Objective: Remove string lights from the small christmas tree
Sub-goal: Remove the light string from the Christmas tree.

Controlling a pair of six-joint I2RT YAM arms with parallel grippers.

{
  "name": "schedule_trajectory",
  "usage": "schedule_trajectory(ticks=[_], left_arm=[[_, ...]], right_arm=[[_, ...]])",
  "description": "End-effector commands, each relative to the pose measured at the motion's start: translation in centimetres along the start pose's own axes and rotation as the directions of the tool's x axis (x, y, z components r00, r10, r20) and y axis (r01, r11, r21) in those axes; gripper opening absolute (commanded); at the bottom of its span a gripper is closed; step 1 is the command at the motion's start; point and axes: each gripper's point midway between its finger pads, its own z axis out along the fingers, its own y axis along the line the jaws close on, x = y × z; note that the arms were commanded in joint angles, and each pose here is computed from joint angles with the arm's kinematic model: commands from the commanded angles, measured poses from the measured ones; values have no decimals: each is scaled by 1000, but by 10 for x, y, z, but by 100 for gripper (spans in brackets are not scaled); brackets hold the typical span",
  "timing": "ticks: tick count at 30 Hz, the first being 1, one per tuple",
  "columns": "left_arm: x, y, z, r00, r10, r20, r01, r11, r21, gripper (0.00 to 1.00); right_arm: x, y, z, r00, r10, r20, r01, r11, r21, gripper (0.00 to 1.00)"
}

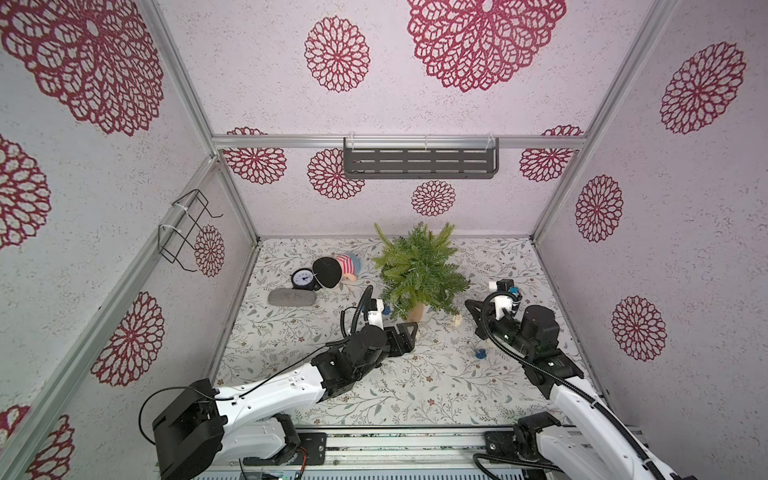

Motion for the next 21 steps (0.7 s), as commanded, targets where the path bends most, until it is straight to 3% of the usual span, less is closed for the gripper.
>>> schedule_trajectory(ticks=[1, 10, 21], left_arm=[[-17, -19, 0, 998, -49, 44, 46, 997, 67, 83], [-19, -22, 18, 981, -182, 66, 174, 979, 111, 81], [-27, -23, 41, 967, -220, 126, 206, 972, 114, 70]], right_arm=[[-18, 21, -9, 999, -43, -2, 43, 997, -64, 0], [-37, 75, -17, 991, -128, -31, 115, 953, -282, 0], [-45, 101, -49, 987, -158, 8, 151, 928, -342, 0]])
